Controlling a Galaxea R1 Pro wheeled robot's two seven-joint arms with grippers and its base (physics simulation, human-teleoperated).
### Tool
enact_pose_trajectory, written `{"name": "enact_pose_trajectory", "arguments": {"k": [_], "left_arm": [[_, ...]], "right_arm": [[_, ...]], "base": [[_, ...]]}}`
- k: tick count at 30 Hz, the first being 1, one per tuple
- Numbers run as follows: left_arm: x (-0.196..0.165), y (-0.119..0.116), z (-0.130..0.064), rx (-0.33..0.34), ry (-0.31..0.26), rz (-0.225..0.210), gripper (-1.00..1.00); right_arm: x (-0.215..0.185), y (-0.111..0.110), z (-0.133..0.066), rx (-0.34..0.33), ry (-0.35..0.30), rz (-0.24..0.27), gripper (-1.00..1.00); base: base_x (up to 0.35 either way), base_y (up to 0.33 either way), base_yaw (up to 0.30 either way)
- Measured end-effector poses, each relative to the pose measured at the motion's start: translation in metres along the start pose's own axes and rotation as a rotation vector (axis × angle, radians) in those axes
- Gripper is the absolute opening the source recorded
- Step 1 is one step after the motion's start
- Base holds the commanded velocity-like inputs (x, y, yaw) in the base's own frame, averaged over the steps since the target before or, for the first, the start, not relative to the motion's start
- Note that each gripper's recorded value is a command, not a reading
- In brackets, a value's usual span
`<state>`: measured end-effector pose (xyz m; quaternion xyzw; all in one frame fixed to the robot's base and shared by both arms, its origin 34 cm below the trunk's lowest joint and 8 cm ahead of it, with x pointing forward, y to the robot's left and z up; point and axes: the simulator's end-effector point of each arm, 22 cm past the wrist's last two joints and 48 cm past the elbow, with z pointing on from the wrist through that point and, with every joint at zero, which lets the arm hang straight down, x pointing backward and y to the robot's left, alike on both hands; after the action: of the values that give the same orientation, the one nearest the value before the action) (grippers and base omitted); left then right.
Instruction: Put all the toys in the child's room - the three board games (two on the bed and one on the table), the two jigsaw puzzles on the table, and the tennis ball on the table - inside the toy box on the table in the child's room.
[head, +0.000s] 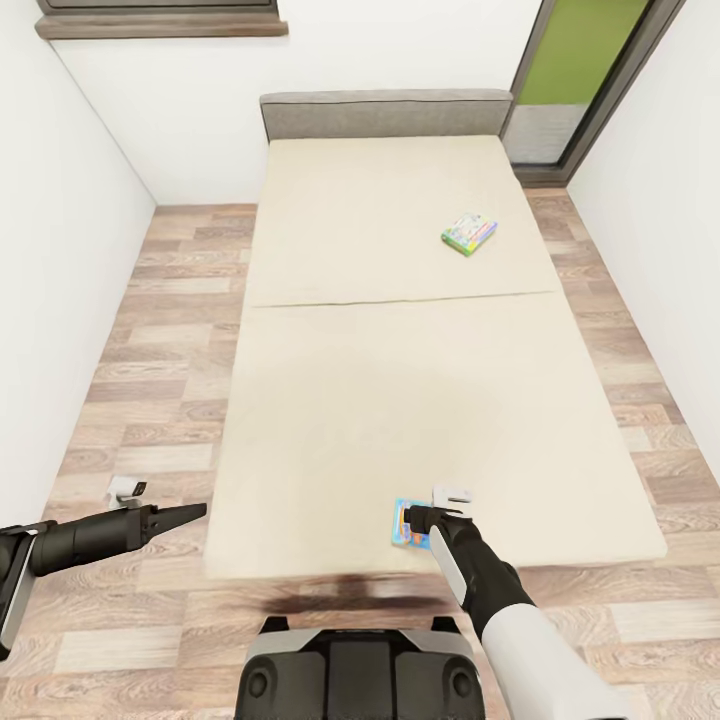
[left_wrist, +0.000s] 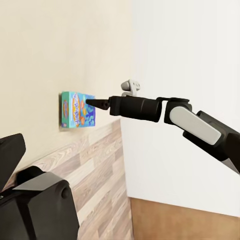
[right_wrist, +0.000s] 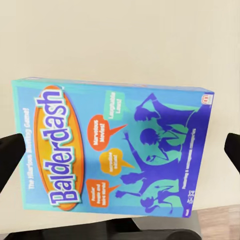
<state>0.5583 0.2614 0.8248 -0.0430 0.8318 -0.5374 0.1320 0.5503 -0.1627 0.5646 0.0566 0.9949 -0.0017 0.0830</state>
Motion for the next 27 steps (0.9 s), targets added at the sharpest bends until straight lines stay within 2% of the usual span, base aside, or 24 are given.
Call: {"name": "enact_pose_trajectory", "arguments": {"k": [17,22,27], "left_arm": [[0.006,0.009,0.003,-0.005,0.010,-0.020,1.00],[0.007,0.009,0.004,-0.002,0.010,-0.016,1.00],[0.008,0.007,0.007,0.005,0.007,-0.020,1.00]], "right_arm": [[0.010,-0.001,0.008,0.002,0.012,-0.001,1.00],[-0.003,-0.003,0.010,0.020,-0.010,0.009,1.00],[-0.032,0.003,0.006,-0.002,-0.048,0.000,1.00]], "base": [[0.000,0.000,0.000],[0.000,0.000,0.000],[0.000,0.000,0.000]]}}
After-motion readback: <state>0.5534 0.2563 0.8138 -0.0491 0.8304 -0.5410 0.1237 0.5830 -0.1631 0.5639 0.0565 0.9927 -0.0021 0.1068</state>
